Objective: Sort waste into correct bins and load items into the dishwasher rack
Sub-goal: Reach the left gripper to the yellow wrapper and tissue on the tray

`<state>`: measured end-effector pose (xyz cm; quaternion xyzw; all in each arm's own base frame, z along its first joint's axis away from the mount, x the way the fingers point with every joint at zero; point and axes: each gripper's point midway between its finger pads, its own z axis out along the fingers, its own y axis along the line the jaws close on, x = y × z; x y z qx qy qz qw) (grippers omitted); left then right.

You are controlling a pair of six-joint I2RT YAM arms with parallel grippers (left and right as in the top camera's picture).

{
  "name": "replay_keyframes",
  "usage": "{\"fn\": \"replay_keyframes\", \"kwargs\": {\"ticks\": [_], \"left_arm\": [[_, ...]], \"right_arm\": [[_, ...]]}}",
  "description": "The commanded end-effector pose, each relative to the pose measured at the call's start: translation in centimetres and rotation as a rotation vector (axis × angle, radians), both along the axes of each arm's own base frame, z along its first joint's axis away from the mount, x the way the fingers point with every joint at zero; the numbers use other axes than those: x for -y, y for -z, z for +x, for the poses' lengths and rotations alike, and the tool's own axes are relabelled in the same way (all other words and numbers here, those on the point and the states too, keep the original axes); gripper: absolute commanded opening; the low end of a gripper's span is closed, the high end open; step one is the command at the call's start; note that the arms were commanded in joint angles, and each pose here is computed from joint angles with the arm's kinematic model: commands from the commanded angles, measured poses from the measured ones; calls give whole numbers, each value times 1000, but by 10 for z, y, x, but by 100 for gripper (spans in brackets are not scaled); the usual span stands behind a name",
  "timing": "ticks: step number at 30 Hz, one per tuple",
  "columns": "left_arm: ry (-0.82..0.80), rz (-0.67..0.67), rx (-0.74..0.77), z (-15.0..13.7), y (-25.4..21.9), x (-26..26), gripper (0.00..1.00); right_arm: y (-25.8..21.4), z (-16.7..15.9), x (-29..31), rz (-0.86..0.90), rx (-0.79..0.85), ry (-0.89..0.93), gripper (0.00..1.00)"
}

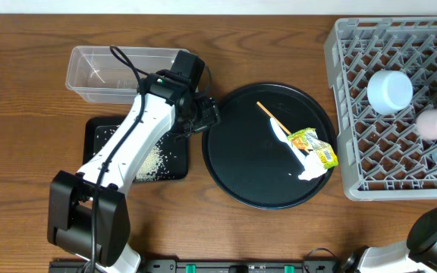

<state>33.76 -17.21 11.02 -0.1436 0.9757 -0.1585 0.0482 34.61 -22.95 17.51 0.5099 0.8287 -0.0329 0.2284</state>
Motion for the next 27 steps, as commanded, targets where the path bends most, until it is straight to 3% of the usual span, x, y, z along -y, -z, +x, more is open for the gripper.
{"fn": "replay_keyframes", "kwargs": {"ticks": [1,7,15,17,20,27], "left_arm": [[8,4,7,0,-1,-2,80],[65,-14,9,-3,-2,2,81],[360,-37,79,-23,-6,45,79],[407,10,99,-30,-4,55,85],[388,83,115,-35,-1,63,85],[453,38,187,-49,-7,109,86]], "right_arm": [[-6,3,1,-2,12,-15,95],[-13,5,-21,92,30,-93,99],[-85,39,-100,313,335,-552,99],[-92,41,-107,338,366,-573,99],[-89,37,-109,363,351,-558,99],[-72,18,-103,352,230,-495,99]]}}
